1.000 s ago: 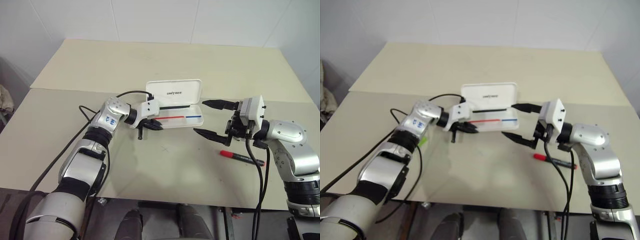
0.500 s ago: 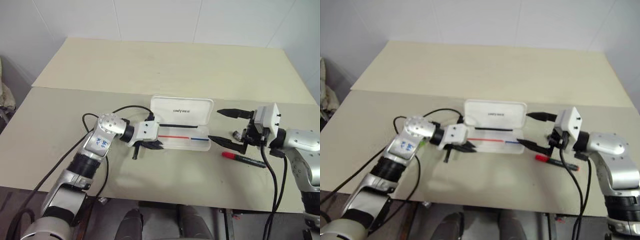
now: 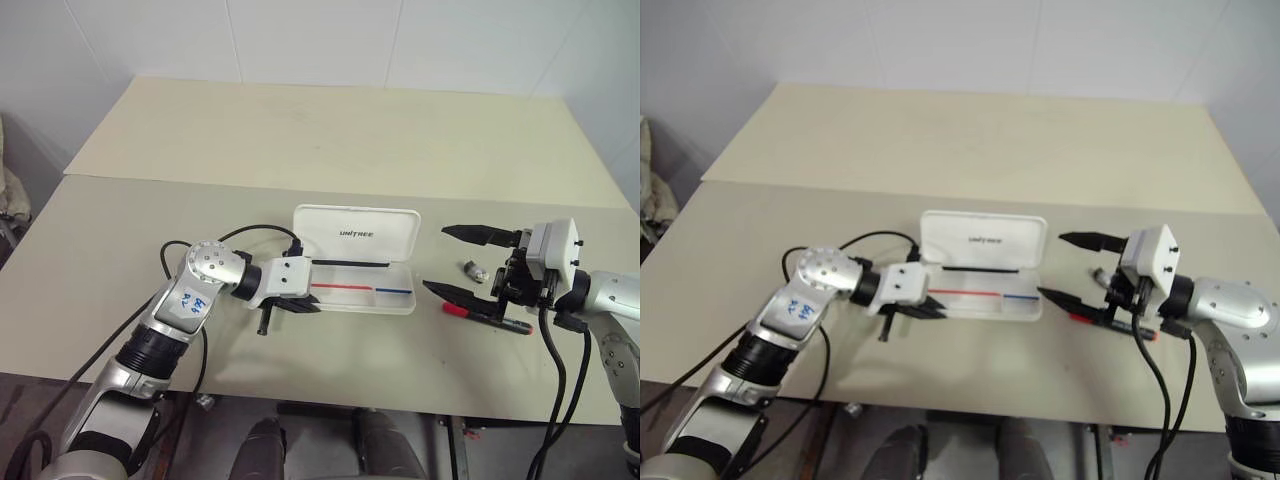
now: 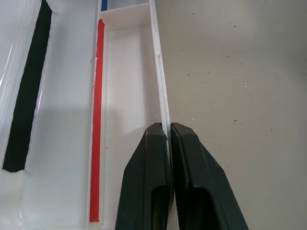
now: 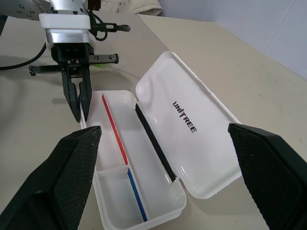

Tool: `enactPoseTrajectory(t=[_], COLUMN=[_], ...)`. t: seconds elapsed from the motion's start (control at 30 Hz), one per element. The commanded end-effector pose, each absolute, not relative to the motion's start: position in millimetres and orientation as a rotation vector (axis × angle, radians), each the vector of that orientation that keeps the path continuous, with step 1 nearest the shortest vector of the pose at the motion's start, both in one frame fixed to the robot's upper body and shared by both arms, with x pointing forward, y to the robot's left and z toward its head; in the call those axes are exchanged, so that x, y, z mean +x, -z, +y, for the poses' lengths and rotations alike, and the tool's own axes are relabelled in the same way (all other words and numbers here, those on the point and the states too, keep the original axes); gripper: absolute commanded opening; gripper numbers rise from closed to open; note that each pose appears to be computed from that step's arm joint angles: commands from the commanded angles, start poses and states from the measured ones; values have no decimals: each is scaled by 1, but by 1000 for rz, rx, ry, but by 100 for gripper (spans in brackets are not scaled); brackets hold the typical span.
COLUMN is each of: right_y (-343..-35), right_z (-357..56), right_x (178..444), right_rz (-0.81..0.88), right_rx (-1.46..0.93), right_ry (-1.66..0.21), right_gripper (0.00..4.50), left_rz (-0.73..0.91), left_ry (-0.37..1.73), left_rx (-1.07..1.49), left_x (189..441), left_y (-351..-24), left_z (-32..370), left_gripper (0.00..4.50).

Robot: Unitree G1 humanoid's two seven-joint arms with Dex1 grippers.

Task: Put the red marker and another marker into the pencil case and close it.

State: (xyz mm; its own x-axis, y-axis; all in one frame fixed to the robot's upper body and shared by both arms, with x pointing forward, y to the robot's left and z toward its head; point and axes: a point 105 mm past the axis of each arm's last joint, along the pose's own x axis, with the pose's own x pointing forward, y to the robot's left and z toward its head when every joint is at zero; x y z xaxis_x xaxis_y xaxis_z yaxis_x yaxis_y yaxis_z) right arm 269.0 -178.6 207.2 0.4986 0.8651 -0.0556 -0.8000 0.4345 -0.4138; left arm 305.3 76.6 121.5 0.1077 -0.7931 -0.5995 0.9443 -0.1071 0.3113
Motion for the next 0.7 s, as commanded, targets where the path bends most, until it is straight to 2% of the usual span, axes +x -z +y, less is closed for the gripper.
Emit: enactPoseTrajectory(t=[0.03, 0.13, 0.5, 0.6, 0.7], right_y=[-221, -220, -213, -212, -212], right_z=[-176, -174, -165, -166, -171], right_x=[268, 269, 272, 272, 273], right_rz=[-224, -230, -238, -236, -223], right_rx=[-441, -437, -397, -392, -392], right_ry=[-1035, -1032, -1035, -1035, -1027], right_gripper=[450, 450, 450, 450, 450], left_rz=[225, 177, 122, 54, -28], left_ry=[1517, 1532, 1479, 1441, 1436], left_rx=[774, 782, 750, 679, 591], left_x=[302, 301, 303, 306, 306], left_y=[-125, -131, -146, -157, -171], left_z=[69, 62, 67, 67, 69], left_gripper=[83, 181, 181, 238, 328])
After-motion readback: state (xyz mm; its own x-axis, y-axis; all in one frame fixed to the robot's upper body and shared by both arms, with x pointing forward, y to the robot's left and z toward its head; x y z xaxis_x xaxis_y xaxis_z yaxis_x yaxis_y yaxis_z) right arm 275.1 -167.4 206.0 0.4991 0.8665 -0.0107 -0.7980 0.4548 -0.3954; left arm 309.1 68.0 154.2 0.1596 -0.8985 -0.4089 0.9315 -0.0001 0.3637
